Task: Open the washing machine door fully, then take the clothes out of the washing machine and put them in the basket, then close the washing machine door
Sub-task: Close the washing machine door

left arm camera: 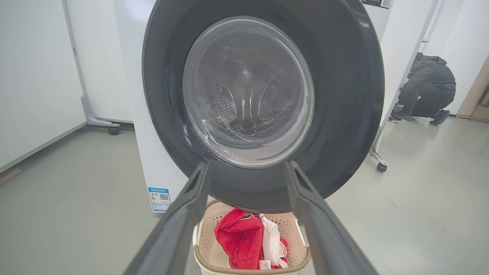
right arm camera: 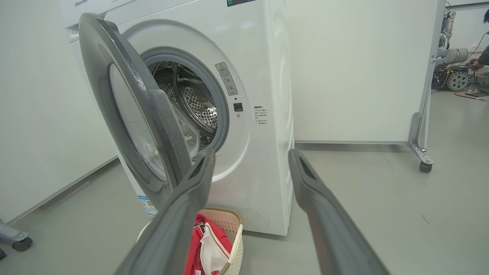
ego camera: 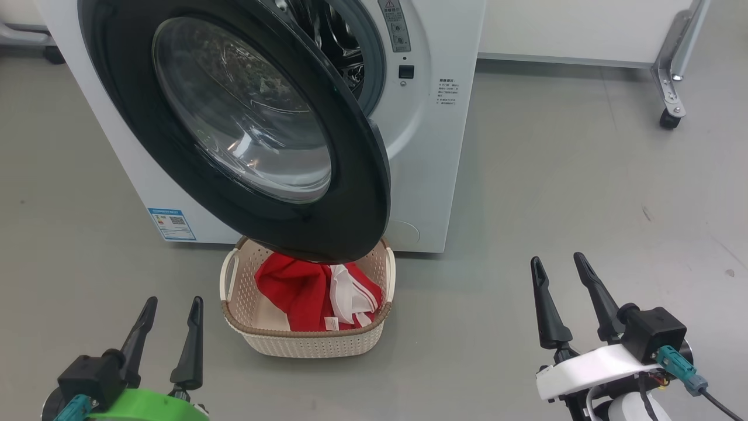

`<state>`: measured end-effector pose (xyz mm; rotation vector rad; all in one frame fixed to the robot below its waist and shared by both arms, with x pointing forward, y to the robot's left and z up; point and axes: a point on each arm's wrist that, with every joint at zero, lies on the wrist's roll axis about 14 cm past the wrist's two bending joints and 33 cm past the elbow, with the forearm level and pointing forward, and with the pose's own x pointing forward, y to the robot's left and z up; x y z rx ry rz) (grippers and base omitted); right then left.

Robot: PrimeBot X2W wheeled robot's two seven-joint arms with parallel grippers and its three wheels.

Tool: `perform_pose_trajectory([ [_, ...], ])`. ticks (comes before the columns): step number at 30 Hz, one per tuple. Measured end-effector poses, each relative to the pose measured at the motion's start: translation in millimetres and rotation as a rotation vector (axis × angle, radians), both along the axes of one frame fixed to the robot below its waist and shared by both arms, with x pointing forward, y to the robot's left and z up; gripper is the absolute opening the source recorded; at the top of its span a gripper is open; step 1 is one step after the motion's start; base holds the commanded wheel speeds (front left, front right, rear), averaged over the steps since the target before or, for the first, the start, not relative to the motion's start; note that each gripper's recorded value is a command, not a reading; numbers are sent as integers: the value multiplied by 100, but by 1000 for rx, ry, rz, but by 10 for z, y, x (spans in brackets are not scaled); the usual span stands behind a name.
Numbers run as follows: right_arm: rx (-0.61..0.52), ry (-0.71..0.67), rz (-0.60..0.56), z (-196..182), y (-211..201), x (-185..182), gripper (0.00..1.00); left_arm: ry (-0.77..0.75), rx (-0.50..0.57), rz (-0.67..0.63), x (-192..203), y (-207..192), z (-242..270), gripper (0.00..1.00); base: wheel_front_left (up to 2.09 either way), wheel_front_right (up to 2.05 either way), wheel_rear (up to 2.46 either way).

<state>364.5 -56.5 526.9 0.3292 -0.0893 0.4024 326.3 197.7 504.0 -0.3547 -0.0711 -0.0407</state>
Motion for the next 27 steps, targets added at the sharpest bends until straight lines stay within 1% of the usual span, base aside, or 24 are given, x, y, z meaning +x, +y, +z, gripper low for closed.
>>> perform_pose_trajectory([
  [7, 0, 4, 5, -14, 13, 5, 100, -3, -12, 8, -1, -15, 3, 100, 0, 0, 0],
  [27, -1, 12, 25, -41, 75, 3, 100, 12, 22, 17, -30, -7, -50, 100, 0, 0, 0],
])
